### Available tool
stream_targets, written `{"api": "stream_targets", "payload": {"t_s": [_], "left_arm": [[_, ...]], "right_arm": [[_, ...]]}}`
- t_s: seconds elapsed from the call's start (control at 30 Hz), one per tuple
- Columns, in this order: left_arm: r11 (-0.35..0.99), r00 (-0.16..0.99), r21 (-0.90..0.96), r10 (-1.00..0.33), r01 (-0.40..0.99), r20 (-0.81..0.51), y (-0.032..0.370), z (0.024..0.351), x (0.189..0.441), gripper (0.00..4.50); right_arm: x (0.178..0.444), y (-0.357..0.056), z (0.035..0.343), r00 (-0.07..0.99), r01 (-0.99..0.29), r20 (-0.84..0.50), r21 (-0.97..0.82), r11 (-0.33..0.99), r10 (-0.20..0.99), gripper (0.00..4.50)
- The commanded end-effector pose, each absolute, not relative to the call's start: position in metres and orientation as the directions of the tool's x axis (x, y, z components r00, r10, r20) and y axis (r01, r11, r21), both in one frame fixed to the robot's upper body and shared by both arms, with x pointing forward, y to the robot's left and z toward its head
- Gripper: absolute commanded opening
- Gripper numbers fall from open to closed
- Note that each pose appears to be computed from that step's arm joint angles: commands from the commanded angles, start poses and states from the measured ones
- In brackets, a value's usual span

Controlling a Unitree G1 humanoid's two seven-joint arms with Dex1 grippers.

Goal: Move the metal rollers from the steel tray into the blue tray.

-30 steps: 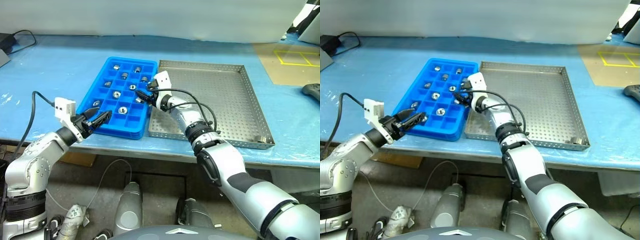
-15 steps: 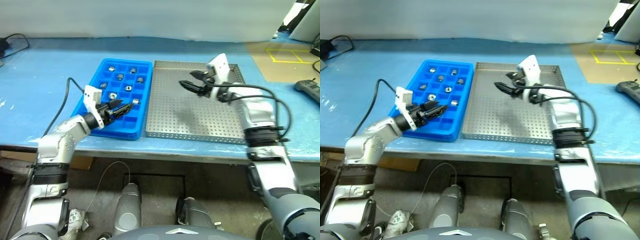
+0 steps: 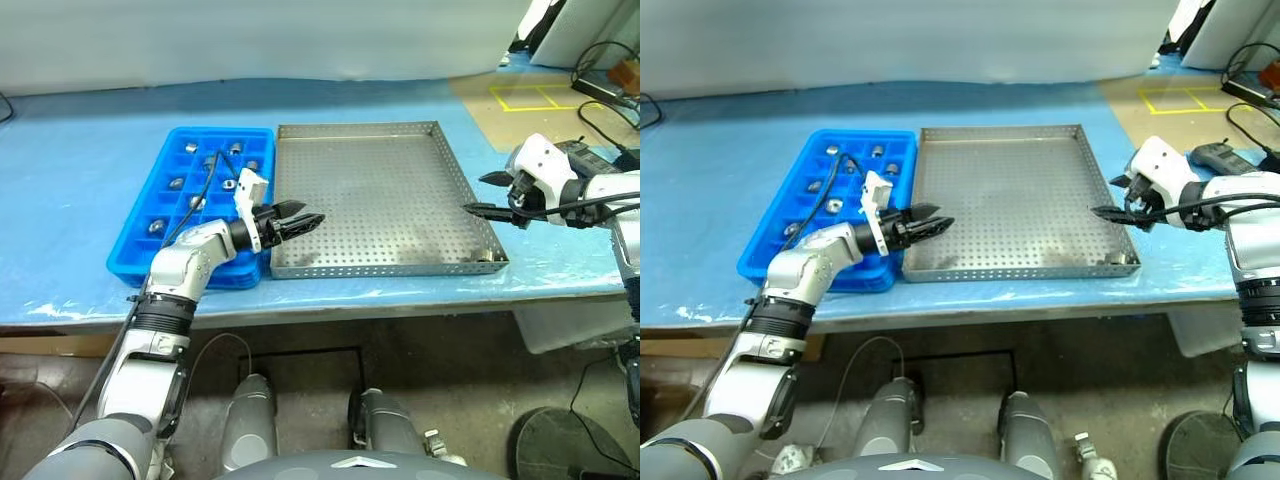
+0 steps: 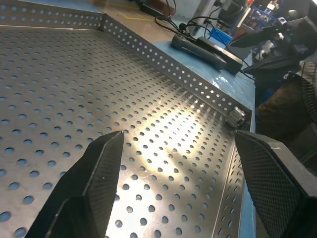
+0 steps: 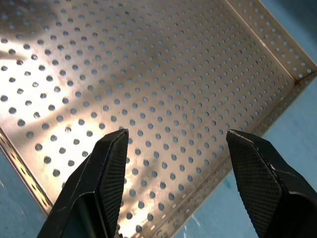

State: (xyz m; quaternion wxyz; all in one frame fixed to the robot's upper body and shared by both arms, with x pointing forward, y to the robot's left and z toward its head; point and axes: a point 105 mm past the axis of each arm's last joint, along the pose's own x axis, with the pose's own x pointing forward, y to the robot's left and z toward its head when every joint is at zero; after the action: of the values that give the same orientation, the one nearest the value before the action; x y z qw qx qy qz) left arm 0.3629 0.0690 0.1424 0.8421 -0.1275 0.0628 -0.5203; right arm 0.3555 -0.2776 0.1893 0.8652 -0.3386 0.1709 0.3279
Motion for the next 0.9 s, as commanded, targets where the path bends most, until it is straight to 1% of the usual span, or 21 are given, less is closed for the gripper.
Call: {"api": "stream_targets", "payload": {"t_s": [0.03, 0.13, 0.2, 0.33, 0.47, 0.6, 0.73, 0.9], "left_arm": [[0.405, 0.430, -0.234, -0.901, 0.884, 0.063, 0.064, 0.156, 0.363, 3.75], [0.403, 0.428, -0.238, -0.901, 0.883, 0.063, 0.065, 0.154, 0.362, 3.75], [0.405, 0.430, -0.241, -0.901, 0.882, 0.059, 0.066, 0.152, 0.361, 3.75], [0.415, 0.441, -0.248, -0.896, 0.875, 0.057, 0.070, 0.149, 0.359, 3.75], [0.424, 0.449, -0.249, -0.892, 0.871, 0.053, 0.071, 0.146, 0.359, 3.75], [0.428, 0.455, -0.252, -0.889, 0.868, 0.058, 0.071, 0.146, 0.359, 3.75], [0.436, 0.463, -0.257, -0.884, 0.863, 0.056, 0.074, 0.143, 0.359, 3.75], [0.442, 0.469, -0.263, -0.882, 0.858, 0.049, 0.076, 0.139, 0.358, 3.75]], "right_arm": [[0.348, -0.289, 0.182, 0.708, -0.702, -0.564, -0.493, 0.514, 0.425, 3.29], [0.341, -0.300, 0.165, 0.676, -0.727, -0.621, -0.473, 0.499, 0.396, 3.29], [0.339, -0.305, 0.159, 0.664, -0.734, -0.642, -0.463, 0.496, 0.384, 3.29], [0.331, -0.314, 0.155, 0.618, -0.769, -0.693, -0.435, 0.468, 0.371, 3.29], [0.334, -0.321, 0.153, 0.620, -0.765, -0.702, -0.441, 0.469, 0.352, 3.29], [0.338, -0.318, 0.146, 0.613, -0.773, -0.707, -0.442, 0.455, 0.353, 3.29], [0.331, -0.310, 0.135, 0.558, -0.815, -0.735, -0.399, 0.420, 0.385, 3.29], [0.329, -0.309, 0.132, 0.552, -0.818, -0.741, -0.392, 0.421, 0.382, 3.29]]}}
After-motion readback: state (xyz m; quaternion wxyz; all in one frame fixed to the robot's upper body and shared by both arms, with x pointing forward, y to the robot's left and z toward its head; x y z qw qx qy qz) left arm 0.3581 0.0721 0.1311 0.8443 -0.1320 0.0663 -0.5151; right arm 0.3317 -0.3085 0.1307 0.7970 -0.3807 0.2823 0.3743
